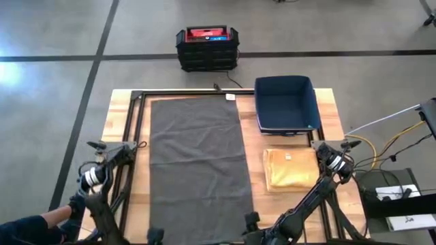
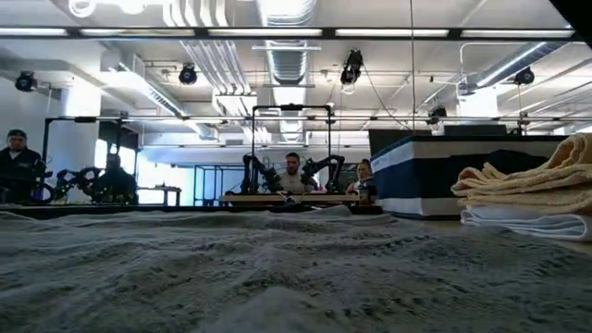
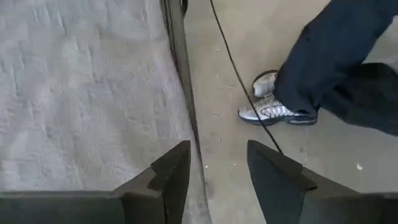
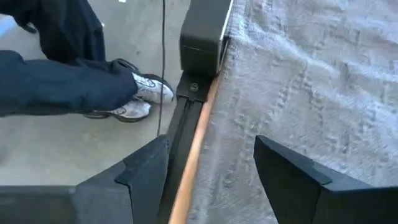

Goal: Fold towel
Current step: Fold the gray towel

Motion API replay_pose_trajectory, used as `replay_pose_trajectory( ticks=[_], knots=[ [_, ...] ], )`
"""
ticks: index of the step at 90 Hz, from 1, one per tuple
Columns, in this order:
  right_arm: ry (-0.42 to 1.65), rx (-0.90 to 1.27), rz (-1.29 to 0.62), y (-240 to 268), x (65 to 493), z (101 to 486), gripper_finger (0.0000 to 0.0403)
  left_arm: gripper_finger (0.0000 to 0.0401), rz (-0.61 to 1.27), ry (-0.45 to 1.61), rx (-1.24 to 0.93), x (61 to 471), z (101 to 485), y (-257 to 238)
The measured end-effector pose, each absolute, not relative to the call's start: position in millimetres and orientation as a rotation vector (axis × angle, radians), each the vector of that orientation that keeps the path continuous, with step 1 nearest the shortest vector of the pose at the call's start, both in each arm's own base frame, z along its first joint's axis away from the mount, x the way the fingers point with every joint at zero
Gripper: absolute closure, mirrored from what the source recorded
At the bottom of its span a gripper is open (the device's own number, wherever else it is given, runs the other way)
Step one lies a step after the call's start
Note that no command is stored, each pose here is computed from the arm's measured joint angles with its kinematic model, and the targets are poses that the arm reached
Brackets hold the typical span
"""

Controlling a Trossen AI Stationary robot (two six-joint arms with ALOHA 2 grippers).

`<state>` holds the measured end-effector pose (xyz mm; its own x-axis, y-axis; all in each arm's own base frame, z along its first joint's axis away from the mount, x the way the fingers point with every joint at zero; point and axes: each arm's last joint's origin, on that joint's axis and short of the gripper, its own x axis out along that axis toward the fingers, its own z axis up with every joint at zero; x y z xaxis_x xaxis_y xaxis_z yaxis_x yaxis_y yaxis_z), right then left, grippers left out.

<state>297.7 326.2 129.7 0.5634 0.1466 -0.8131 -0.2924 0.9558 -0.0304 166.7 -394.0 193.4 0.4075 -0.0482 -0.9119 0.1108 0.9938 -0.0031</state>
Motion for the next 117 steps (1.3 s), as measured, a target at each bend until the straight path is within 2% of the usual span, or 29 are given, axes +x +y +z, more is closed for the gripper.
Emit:
replay_pose_trajectory(
  ticks=[36, 47, 61, 80, 96, 109, 117],
  knots=[
    [0.941, -0.183, 0.251, 325.0, 301.3, 120.7, 0.0137, 0.0212, -0.014, 1.219, 0.109, 147.7, 160.3, -389.4],
    [0.952, -0.184, 0.249, 326.4, 303.2, 107.6, 0.0137, 0.0218, -0.004, 1.225, 0.124, 145.3, 149.6, -385.0],
    [0.982, -0.179, 0.220, 325.3, 302.3, 97.9, 0.0155, 0.0246, -0.004, 1.217, 0.113, 144.2, 141.8, -382.3],
    [1.042, -0.232, 0.125, 315.8, 298.9, 93.2, 0.0208, 0.0310, -0.012, 1.213, 0.103, 143.6, 137.4, -381.4],
    [1.059, -0.277, 0.114, 313.0, 297.0, 92.6, 0.0291, 0.0385, -0.025, 1.207, 0.093, 144.3, 138.7, -383.6],
    [1.064, -0.283, 0.111, 312.2, 296.8, 94.5, 0.0379, 0.0395, -0.033, 1.203, 0.080, 144.1, 145.9, -382.5],
    [1.076, -0.279, 0.115, 314.0, 298.1, 101.7, 0.0395, 0.0400, -0.011, 1.190, 0.102, 142.9, 157.0, -374.7]
  ],
)
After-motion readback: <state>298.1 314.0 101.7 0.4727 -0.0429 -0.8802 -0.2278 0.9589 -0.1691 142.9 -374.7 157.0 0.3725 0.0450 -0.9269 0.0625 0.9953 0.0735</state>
